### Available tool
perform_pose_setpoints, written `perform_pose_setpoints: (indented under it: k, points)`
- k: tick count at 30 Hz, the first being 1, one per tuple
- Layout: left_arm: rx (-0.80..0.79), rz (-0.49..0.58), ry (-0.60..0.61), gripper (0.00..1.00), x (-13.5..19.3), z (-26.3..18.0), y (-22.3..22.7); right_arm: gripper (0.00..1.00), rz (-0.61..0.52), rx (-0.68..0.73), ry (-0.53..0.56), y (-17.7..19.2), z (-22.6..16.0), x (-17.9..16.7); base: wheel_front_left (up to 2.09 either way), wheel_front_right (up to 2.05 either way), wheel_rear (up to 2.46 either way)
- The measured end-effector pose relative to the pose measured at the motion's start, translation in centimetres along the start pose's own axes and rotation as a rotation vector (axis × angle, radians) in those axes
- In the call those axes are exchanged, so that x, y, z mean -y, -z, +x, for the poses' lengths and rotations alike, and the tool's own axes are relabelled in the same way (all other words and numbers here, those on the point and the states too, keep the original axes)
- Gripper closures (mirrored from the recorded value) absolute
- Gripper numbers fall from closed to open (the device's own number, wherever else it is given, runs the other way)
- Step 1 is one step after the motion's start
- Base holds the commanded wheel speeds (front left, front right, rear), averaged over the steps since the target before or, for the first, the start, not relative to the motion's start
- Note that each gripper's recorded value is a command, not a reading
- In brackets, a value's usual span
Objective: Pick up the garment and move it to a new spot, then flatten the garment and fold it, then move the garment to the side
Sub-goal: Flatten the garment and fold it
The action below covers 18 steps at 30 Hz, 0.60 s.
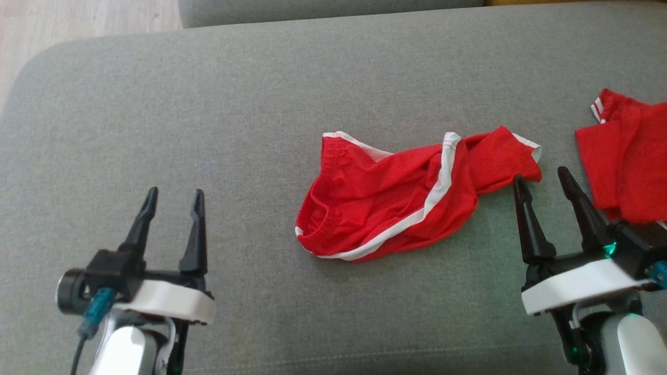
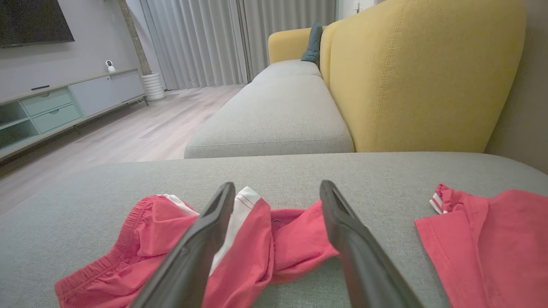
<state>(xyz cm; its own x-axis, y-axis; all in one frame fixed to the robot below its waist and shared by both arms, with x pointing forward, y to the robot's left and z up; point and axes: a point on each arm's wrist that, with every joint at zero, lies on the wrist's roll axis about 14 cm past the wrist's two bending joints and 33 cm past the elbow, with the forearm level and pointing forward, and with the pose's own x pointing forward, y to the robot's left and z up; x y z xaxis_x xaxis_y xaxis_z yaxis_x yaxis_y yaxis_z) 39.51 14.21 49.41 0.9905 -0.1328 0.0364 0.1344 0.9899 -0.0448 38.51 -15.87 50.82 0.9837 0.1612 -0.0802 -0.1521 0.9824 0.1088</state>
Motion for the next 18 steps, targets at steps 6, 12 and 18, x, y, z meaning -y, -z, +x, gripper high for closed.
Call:
perform_pose_setpoints:
  k: [6, 12, 18]
  points:
    - [-0.043, -0.004, 0.15, 0.0, 3.6, 0.8, 0.6, 0.0, 0.005, -0.025, -0.009, 0.8, 0.3, -0.3, 0.0, 0.0, 0.0]
    - [-0.164, -0.041, 0.382, 0.0, 10.1, 1.2, 2.6, 0.0, 0.009, -0.048, -0.014, 1.6, 0.6, -0.4, 0.0, 0.0, 0.0]
    - [-0.367, -0.062, 0.508, 0.0, 13.5, 0.5, 6.5, 0.0, 0.012, -0.061, -0.006, 2.0, 0.8, -0.2, 0.0, 0.0, 0.0]
